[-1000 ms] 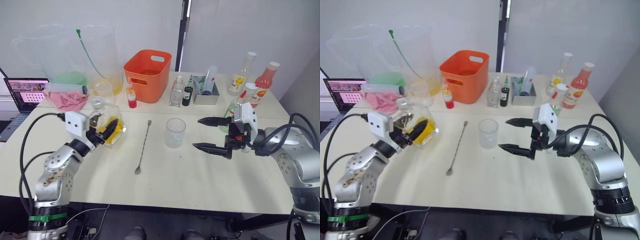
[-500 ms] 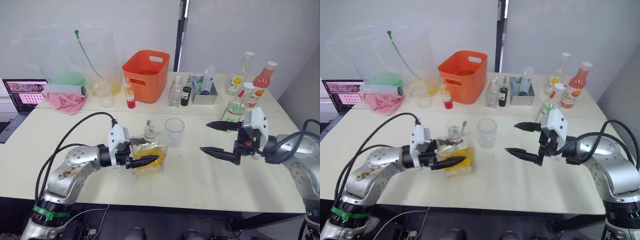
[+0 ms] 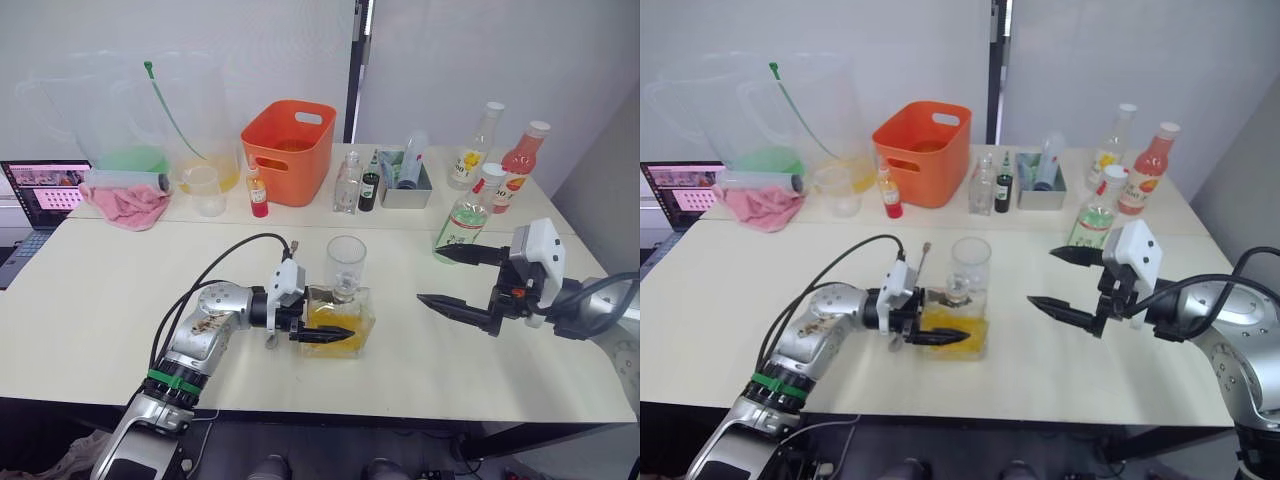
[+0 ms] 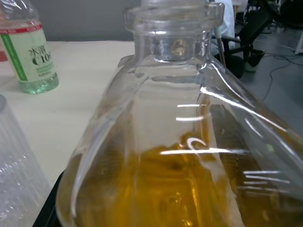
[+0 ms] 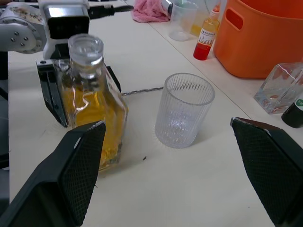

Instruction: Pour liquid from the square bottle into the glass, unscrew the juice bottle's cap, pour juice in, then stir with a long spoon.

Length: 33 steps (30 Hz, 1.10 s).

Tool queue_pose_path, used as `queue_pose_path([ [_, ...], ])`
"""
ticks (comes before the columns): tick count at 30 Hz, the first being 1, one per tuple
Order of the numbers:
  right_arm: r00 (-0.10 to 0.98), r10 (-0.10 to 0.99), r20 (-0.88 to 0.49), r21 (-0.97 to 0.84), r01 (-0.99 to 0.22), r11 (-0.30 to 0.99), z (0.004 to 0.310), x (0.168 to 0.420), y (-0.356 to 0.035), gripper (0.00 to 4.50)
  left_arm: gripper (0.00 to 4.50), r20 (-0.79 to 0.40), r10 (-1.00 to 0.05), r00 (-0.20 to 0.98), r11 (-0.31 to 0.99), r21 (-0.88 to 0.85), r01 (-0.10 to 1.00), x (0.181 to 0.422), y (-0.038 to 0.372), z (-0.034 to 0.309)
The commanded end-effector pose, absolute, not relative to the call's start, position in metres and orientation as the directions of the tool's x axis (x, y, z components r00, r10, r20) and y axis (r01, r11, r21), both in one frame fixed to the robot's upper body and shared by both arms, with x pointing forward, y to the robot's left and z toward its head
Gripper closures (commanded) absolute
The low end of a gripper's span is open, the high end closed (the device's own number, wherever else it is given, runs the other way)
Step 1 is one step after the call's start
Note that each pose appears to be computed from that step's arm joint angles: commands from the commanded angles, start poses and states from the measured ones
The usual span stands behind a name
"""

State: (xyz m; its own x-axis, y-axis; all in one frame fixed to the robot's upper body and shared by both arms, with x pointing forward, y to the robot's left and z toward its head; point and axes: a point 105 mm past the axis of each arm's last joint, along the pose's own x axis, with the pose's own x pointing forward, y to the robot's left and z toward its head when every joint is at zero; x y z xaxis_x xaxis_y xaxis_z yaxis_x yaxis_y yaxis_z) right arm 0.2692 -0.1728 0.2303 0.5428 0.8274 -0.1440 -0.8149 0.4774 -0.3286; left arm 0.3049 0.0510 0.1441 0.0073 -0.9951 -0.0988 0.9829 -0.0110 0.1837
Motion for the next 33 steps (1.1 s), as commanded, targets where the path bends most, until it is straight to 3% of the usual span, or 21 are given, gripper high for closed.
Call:
queue_pose_path([
  [1, 0.55, 0.827, -0.116, -0.379, -0.794, 0.475, 0.246, 0.263, -0.171, 0.0, 1.69, -0.089, -0.996, -0.006, -0.029, 0.261, 0.965, 0.306, 0.049, 0.157],
  [4, 0.549, 0.828, -0.116, -0.38, -0.795, 0.474, 0.246, 0.263, -0.17, 0.0, 1.69, -0.108, -0.994, 0.007, -0.021, 0.259, 0.966, 0.307, 0.052, 0.151],
  [6, 0.549, 0.827, -0.118, -0.381, -0.794, 0.473, 0.246, 0.264, -0.17, 0.0, 0.66, -0.095, -0.995, 0.021, -0.002, 0.238, 0.971, 0.307, 0.053, 0.151],
  [8, 0.546, 0.829, -0.118, -0.384, -0.795, 0.469, 0.246, 0.266, -0.169, 0.0, 0.04, -0.09, -0.996, 0.019, 0.001, 0.2, 0.98, 0.305, 0.053, 0.154],
  [25, 0.502, 0.859, -0.102, -0.376, -0.819, 0.434, 0.249, 0.273, -0.156, 0.0, 0.04, -0.12, -0.989, 0.09, 0.068, 0.177, 0.982, 0.299, 0.059, 0.165],
  [33, 0.491, 0.865, -0.104, -0.379, -0.824, 0.422, 0.248, 0.276, -0.155, 0.0, 0.04, -0.077, -0.984, 0.159, 0.139, 0.222, 0.965, 0.303, 0.062, 0.169],
])
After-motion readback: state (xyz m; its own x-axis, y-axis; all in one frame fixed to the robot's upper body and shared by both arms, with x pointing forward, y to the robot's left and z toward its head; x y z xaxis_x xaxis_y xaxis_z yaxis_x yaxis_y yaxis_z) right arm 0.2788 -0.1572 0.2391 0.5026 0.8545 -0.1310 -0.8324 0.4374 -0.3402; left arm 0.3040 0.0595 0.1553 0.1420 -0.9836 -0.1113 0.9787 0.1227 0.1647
